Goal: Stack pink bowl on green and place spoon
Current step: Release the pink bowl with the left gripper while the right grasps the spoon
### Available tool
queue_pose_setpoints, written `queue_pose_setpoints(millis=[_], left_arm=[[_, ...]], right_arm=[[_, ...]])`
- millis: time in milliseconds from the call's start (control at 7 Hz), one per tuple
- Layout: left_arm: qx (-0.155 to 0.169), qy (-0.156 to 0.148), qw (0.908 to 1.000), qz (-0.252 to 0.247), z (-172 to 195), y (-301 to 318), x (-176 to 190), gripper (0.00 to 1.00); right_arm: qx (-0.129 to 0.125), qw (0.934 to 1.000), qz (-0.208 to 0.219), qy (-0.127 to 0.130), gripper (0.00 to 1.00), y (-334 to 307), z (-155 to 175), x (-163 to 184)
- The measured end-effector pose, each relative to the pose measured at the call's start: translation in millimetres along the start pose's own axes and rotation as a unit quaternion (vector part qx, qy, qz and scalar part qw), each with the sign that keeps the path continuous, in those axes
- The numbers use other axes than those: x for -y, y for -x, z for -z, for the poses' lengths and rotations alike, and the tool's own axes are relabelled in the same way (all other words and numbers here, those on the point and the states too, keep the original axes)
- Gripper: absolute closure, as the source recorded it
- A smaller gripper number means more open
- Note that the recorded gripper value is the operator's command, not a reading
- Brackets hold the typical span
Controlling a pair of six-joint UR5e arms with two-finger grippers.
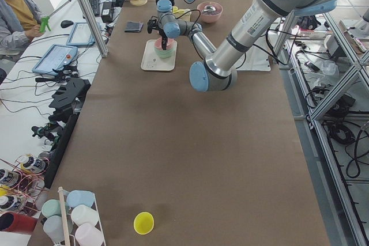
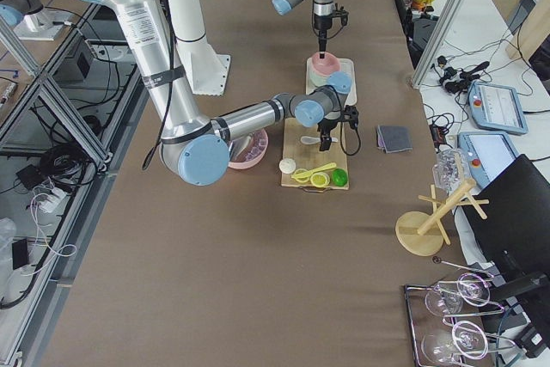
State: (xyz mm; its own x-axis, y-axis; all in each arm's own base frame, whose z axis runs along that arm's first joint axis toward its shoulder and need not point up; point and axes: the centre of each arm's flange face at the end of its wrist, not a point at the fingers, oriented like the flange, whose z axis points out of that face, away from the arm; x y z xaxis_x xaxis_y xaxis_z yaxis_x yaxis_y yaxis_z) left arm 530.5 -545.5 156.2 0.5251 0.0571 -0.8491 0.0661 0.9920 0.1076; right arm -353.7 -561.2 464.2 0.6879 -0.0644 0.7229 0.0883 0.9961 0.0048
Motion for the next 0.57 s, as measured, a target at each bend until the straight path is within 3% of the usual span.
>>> queue_pose_setpoints(millis=[143, 571], left_arm=[[-0.003, -0.004, 1.0000, -0.001, 5.8, 3.3, -1.8, 0.03], [-0.010, -0.010, 0.9999, -0.003, 20.4, 29.8, -15.0, 0.03]], right_arm=[[-0.002, 1.0000, -0.003, 0.004, 1.00, -2.0, -4.4, 0.9], [0.005, 1.0000, -0.005, 0.002, 1.00, 13.7, 1.0, 8.4]])
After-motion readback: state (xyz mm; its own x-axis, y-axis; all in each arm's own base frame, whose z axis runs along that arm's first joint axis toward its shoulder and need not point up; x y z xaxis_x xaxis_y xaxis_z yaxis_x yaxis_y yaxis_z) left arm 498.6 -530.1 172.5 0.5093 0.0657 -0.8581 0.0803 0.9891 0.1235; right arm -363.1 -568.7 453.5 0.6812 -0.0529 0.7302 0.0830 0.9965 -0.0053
